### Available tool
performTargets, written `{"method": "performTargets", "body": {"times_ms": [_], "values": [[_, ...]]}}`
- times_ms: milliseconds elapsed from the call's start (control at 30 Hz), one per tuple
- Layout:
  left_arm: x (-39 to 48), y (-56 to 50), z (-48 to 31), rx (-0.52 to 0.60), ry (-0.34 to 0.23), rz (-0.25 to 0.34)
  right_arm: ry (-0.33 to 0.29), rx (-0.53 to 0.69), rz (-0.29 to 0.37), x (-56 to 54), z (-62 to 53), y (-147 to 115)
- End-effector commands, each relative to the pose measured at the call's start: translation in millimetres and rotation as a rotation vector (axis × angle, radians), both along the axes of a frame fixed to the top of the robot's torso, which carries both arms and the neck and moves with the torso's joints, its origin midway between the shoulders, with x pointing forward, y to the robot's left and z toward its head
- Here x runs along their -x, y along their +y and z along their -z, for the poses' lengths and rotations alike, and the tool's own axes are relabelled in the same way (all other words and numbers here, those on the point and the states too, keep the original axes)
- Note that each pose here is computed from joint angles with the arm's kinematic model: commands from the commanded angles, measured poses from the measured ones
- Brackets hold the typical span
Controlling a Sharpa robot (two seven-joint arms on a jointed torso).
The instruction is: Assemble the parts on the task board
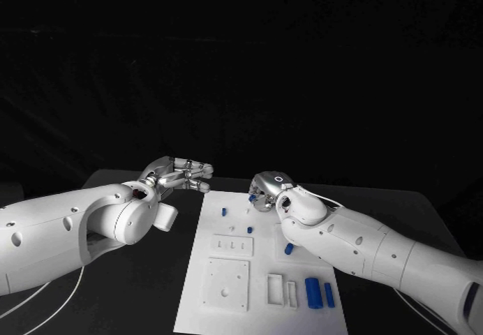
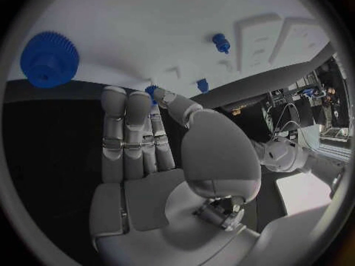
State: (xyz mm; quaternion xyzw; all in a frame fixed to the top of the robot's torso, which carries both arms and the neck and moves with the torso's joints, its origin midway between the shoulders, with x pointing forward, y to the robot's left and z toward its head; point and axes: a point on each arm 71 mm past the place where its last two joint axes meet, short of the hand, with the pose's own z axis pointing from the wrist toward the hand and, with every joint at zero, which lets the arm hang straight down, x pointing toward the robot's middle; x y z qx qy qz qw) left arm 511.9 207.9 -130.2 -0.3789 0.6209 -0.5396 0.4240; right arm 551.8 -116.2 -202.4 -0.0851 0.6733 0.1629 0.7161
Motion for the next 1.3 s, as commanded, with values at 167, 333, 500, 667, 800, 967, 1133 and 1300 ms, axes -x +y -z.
{"method": "performTargets", "body": {"times_ms": [167,333,500,667,800,967,1133,1300], "values": [[0.1,-2.1,-1.7,0.002,-0.005,0.017,0.002,0.017,-0.006,-0.3,1.6,0.2],[0.0,-2.8,-1.7,0.002,-0.005,0.018,0.003,0.018,-0.004,-1.2,3.3,0.6],[-0.1,-3.9,-1.7,0.002,-0.005,0.02,0.01,0.02,-0.009,-1.5,6.3,2.8],[0.0,-3.8,-1.7,0.002,-0.005,0.02,0.011,0.019,-0.017,-0.5,7.4,6.5],[0.1,-3.9,-1.8,0.002,-0.005,0.02,0.006,0.014,-0.017,-0.1,7.3,7.8],[0.1,-4.1,-1.8,0.002,-0.005,0.021,0.005,0.012,-0.017,0.2,7.3,8.7],[-0.2,-4.1,-1.9,0.002,-0.005,0.02,0.027,0.029,-0.022,0.7,9.3,9.9],[-0.5,-4.3,-1.8,0.001,-0.005,0.02,0.034,0.023,-0.014,-0.5,10.3,8.5]]}}
